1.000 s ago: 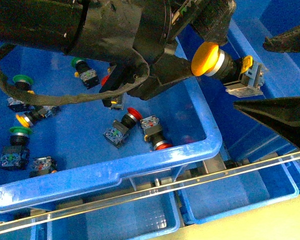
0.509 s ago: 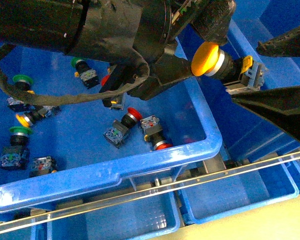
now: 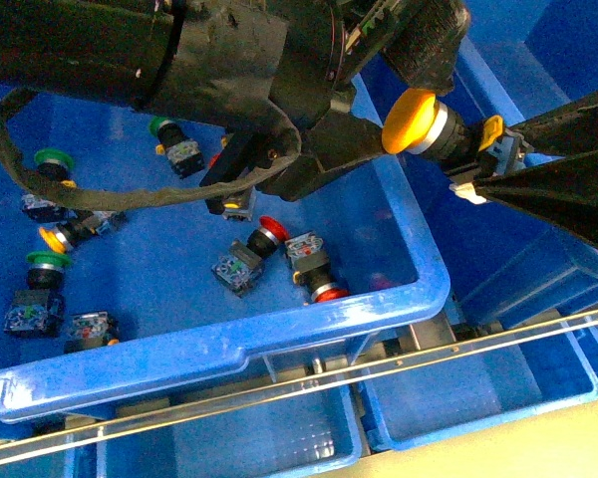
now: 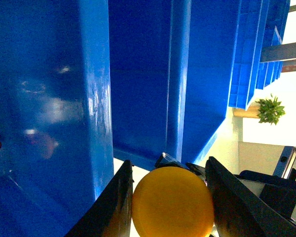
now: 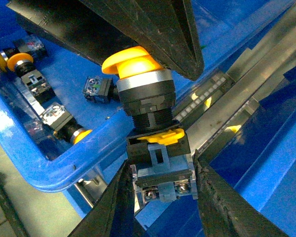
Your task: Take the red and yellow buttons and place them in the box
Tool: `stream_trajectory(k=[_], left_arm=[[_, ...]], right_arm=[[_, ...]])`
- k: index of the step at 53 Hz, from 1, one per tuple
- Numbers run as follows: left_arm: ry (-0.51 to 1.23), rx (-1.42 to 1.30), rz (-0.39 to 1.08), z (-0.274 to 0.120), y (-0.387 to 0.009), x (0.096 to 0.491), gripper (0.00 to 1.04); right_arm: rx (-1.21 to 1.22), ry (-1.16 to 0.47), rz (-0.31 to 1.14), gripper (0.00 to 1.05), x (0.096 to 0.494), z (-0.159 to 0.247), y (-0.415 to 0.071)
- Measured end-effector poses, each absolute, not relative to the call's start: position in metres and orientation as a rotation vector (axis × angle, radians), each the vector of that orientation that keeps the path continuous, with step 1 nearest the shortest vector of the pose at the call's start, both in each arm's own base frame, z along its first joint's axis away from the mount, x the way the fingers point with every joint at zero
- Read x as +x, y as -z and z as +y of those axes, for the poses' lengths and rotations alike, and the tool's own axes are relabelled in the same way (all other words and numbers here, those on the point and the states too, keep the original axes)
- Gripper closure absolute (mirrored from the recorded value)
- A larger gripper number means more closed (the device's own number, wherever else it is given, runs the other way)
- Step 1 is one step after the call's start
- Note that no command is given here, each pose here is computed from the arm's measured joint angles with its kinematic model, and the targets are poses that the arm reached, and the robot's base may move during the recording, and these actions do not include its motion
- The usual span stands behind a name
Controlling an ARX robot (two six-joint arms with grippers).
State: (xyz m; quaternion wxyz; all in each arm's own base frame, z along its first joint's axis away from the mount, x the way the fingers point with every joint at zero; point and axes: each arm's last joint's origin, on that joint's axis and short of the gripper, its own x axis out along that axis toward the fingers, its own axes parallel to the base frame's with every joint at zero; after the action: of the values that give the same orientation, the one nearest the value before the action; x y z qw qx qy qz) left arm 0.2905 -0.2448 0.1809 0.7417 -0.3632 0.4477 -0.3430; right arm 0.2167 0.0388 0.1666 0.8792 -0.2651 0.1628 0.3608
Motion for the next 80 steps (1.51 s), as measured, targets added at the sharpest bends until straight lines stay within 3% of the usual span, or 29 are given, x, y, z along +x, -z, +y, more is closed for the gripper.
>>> stream_trajectory(k=[21, 45, 60, 71, 80], left_arm=[[0.745, -0.794, 0.987, -0.244, -0.182, 0.292, 0.69], [0.736, -0.770, 0.970, -0.240, -0.183, 0.295, 0.07], [0.736, -0.754, 0.815, -0.205, -0.223, 0.290, 0.08], [0.592, -0.640, 0.800, -0.160, -0.204, 0.284, 0.08], [0.463, -0.508, 0.703, -0.115, -0.203, 0.275, 0.08]], right_arm=[[-0.554, -0.750, 0.339, 0.78, 0.217, 0.037, -0.167], [-0.548, -0.667, 0.344, 0.78, 0.221, 0.025, -0.169], [-0.526, -0.594, 0.352, 0.78, 0.223, 0.011, -0.173], [-0.523, -0.552, 0.355, 0.78, 0.222, 0.008, -0.175], [-0.506, -0.490, 0.354, 0.78, 0.223, 0.006, -0.179]])
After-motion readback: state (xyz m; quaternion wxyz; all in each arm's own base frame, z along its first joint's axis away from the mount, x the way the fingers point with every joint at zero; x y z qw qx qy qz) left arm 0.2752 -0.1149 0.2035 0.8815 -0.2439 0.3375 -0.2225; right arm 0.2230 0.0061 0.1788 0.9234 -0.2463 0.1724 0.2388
